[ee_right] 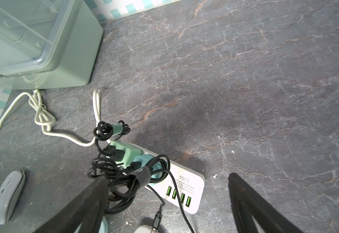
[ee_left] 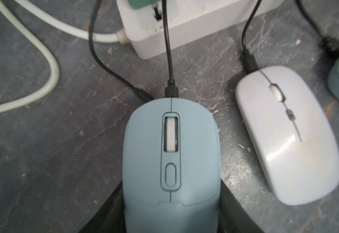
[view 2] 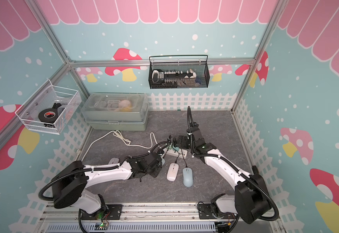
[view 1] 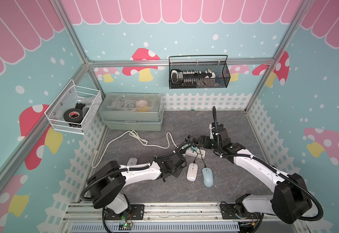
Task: Unplug the wireless mouse
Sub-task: Pick up the mouse from the center of the board.
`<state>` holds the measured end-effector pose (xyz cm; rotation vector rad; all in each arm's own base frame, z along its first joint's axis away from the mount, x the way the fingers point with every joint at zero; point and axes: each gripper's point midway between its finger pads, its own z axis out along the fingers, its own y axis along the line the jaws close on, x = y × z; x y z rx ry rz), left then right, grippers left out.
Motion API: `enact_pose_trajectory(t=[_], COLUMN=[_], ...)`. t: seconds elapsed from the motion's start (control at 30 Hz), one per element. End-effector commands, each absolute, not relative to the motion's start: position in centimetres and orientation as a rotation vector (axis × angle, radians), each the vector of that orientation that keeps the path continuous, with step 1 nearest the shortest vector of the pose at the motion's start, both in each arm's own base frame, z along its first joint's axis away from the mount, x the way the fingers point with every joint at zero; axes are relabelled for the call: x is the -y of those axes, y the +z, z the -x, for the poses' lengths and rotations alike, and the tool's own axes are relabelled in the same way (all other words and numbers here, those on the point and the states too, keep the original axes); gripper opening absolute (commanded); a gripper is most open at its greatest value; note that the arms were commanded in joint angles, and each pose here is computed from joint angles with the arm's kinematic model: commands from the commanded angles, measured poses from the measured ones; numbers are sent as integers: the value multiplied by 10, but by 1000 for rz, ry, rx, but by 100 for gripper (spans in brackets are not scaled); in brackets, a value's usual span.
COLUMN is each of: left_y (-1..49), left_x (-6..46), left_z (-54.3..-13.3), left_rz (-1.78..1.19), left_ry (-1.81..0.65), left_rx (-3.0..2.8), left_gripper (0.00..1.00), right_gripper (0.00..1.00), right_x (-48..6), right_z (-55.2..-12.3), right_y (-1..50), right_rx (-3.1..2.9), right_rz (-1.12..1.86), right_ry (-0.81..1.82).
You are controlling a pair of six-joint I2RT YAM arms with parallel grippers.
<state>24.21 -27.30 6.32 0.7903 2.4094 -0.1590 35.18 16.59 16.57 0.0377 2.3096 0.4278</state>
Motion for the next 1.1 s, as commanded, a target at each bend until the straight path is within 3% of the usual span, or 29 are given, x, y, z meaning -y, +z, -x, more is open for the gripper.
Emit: enact_pose_trajectory(t=[0.0, 0.37, 0.77, 1.07], left_y=[86, 122, 136, 140], left_x=[269, 252, 241, 245], left_z=[-249, -250, -253, -261], left_rz=[-711, -614, -554, -547], left_ry=[-179, -257, -306, -349], left_rx=[-2338, -2234, -2184, -2165], left_gripper=[49, 50, 50, 50], right_gripper=[90, 72, 46, 38], right_x=[-175, -226, -289, -315], right_z=[-352, -336, -318, -306], right_y=[189, 224, 211, 195], right_rx=[-2248, -2200, -2213, -2245], right_rz=[-12, 84, 103, 100], right_ry=[518, 831, 1149, 1266])
